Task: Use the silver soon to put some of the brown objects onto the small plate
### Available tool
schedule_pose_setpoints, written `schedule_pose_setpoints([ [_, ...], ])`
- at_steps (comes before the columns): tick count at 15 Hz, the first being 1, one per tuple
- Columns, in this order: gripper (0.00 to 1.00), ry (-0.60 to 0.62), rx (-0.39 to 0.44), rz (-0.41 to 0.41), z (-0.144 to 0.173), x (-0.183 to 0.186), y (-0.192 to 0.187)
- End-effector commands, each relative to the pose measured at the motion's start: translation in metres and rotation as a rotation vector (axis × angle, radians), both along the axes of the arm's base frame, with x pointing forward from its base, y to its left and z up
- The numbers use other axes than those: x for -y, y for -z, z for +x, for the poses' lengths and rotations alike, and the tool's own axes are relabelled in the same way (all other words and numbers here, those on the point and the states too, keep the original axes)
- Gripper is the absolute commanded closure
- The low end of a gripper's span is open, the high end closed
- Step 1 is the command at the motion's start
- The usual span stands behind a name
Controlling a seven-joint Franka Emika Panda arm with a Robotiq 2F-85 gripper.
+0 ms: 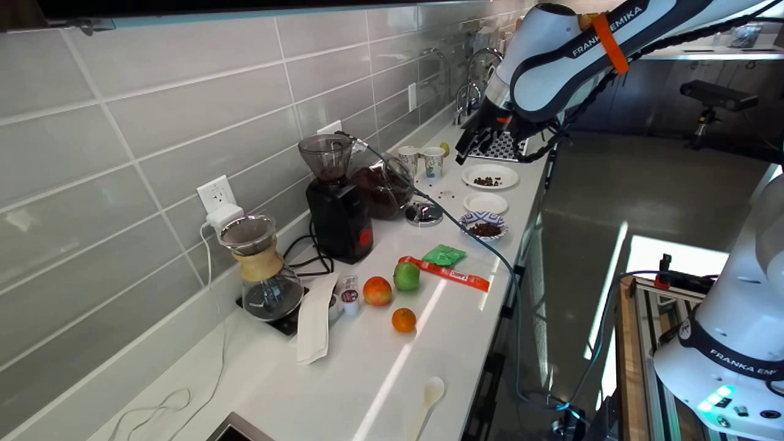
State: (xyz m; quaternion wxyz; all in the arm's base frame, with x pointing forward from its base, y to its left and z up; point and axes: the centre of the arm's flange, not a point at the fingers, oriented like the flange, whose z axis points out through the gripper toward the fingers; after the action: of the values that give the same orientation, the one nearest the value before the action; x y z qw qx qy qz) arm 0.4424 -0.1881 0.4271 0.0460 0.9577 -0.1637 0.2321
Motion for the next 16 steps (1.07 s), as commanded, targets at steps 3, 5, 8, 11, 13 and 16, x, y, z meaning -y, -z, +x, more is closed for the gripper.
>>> schedule_pose_setpoints([
  [3,0.00,-0.001,0.000,0.000,0.000,0.000,0.000],
  [5,0.00,-0.001,0.000,0.000,0.000,0.000,0.000],
  [8,0.00,-0.001,0.000,0.000,0.000,0.000,0.000],
  [11,0.00,-0.001,0.000,0.000,0.000,0.000,0.000],
  [13,0.00,-0.001,0.000,0.000,0.000,0.000,0.000],
  [16,0.00,0.055,0.023,-0.055,0.016,0.020,0.005],
])
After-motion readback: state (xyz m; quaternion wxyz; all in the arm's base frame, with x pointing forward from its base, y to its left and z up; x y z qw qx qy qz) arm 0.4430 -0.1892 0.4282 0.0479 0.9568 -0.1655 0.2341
